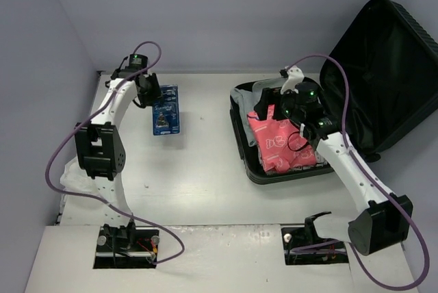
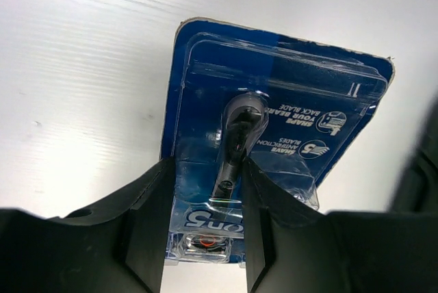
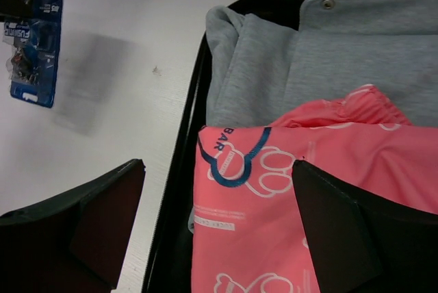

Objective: Pack the luggage

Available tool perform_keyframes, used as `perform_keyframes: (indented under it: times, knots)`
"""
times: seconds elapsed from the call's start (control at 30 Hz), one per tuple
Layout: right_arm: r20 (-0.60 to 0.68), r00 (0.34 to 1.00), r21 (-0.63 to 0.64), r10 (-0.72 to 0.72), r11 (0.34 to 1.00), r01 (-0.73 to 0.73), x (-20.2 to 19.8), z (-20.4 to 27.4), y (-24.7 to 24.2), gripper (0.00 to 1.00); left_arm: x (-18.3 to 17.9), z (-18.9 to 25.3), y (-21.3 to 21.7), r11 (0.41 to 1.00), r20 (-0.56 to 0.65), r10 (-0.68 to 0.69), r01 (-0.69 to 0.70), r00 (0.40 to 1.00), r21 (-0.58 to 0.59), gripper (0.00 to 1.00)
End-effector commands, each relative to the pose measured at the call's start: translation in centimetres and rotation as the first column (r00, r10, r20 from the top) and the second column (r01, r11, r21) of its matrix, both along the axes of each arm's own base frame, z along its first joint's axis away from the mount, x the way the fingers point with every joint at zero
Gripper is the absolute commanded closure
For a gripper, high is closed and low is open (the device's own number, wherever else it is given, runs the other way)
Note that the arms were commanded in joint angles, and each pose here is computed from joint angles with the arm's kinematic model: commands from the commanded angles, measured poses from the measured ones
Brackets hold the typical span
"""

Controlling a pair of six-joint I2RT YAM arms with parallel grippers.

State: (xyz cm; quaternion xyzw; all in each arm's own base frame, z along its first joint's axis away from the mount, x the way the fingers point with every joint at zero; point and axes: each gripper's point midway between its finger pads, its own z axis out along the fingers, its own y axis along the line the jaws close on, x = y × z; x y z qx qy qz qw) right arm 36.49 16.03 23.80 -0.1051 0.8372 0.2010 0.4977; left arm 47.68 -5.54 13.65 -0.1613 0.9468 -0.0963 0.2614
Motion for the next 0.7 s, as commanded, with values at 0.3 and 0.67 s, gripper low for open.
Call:
perform_keyframes:
  times: [0.3,0.67]
  knots:
    - [0.087,0.931,0.026,-0.355,0.935,0.354,-0.1,4.2,-11.4,0.15,-3.8,18.8,-18.8,0.932,0.345,-0.287,0.344,0.894,-0.116,1.00]
    - [0.071,0.935,0.057,-0.347,0.937,0.343,-0.8,4.4,-12.0,0.15,-0.9,20.0,-31.6,0.827,0.527,-0.378,0.533,0.761,-0.177,1.00]
